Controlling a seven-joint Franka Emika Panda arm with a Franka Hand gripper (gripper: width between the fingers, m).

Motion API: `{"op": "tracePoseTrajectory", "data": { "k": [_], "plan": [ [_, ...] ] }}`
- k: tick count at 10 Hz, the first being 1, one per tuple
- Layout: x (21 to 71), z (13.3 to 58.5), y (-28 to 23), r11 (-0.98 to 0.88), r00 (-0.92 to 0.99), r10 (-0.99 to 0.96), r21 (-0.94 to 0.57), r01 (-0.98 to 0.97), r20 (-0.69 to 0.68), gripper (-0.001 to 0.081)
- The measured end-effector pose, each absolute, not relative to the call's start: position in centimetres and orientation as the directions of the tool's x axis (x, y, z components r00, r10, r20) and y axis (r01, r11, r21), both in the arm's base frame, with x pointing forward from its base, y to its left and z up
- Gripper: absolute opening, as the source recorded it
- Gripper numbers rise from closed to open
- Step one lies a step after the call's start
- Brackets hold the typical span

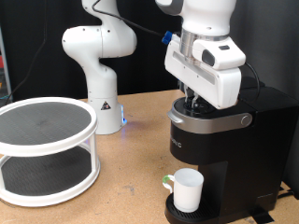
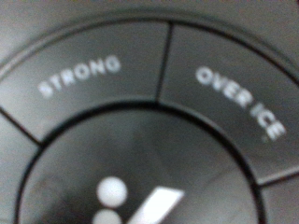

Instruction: Make a cup of coffee with the keurig machine

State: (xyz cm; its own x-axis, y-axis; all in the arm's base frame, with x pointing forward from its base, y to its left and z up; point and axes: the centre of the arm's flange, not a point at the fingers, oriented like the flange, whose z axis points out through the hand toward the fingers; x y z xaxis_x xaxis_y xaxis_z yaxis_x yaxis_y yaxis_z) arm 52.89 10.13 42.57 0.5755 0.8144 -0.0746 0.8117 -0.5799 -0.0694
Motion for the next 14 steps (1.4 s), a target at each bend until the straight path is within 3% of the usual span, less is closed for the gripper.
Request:
{"op": "tracePoseTrajectory", "data": {
  "k": [5,10,14],
  "plan": [
    [53.1,42.6,10.1,-0.555,0.551,0.832,-0.066,0.829,-0.064,0.0001],
    [51.1,42.8,9.6,-0.459,0.458,0.884,-0.010,0.888,0.092,0.0001],
    [49.4,45.8,9.3,-0.476,0.464,0.868,0.029,0.879,0.179,0.0001]
  ]
}}
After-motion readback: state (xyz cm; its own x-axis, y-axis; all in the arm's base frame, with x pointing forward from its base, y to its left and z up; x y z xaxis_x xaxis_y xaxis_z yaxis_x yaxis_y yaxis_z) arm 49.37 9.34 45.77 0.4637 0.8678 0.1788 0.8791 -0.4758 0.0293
